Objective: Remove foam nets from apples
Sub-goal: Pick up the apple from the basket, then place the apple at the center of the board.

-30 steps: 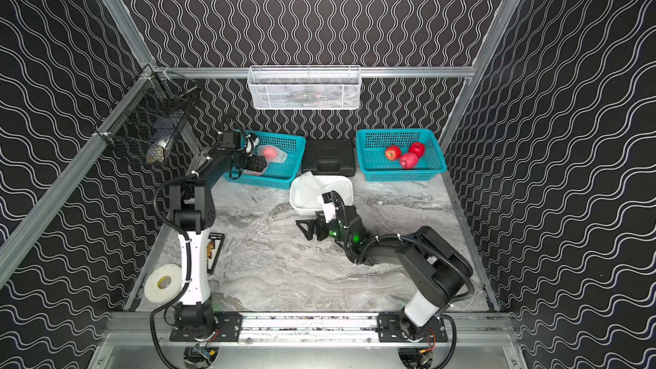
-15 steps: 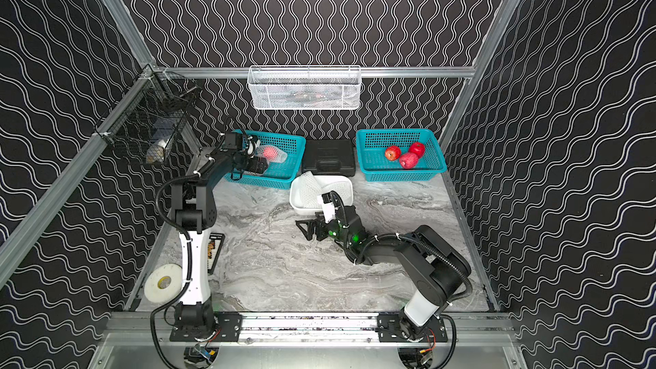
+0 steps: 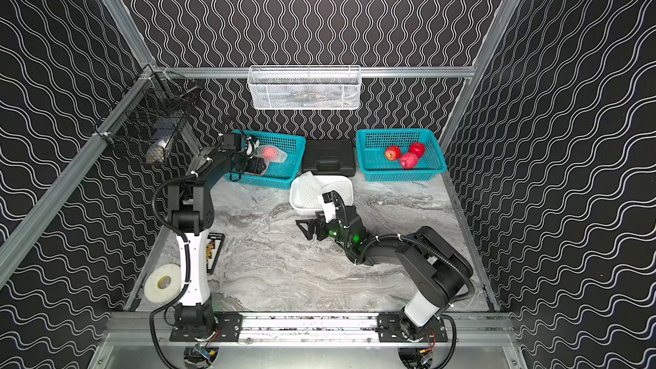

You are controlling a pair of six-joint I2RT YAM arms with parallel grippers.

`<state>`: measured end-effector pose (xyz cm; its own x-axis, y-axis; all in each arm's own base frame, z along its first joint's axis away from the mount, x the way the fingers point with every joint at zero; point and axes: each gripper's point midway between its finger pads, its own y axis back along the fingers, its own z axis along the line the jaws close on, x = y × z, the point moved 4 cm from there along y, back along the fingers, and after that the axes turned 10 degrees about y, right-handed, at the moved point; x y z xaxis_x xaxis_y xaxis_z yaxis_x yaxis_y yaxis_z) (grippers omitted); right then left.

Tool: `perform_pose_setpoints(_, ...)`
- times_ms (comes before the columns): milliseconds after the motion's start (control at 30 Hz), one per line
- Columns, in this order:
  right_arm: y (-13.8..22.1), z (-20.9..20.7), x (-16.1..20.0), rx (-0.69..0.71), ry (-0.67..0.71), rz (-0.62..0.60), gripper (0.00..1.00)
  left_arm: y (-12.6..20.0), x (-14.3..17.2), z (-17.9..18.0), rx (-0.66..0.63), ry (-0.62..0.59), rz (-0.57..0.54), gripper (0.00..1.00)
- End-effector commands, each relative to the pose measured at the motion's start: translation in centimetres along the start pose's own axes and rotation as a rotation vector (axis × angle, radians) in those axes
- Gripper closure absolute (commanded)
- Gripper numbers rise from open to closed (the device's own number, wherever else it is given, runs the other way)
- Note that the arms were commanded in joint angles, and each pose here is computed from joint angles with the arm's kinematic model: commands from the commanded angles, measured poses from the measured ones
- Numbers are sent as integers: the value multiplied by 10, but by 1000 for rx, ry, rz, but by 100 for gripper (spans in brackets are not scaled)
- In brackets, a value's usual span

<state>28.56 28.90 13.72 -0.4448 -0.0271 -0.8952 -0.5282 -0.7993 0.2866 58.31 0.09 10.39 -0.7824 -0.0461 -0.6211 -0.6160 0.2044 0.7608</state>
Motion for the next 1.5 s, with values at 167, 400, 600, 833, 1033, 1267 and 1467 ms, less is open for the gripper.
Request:
perform_pose_setpoints(167, 1, 1, -9, 2, -5, -42, 0, 19, -16, -4, -6, 5, -63, 42)
perform_pose_setpoints(400, 3, 0, -10, 15, -2, -49, 0, 44, -28, -9, -13, 12, -107, 42)
perform_pose_setpoints(600, 7, -1, -12, 30, 2, -64, 0, 71, -36, -17, -4, 27, -148, 42)
perform_pose_setpoints(833, 14, -5, -16, 69, 20, -90, 0, 118, -44, -47, 36, 42, -225, 42)
perform_pose_setpoints(1033, 27, -11, -23, 139, 46, -127, 0, 164, -32, -115, 97, 22, -327, 42)
perform_pose_setpoints(1267, 56, -22, -34, 269, 88, -212, 0, 183, 36, -181, 211, 50, -342, 42)
perform_pose_setpoints(1467, 81, -32, -42, 370, 102, -274, 0, 191, 118, -229, 316, -36, -259, 44)
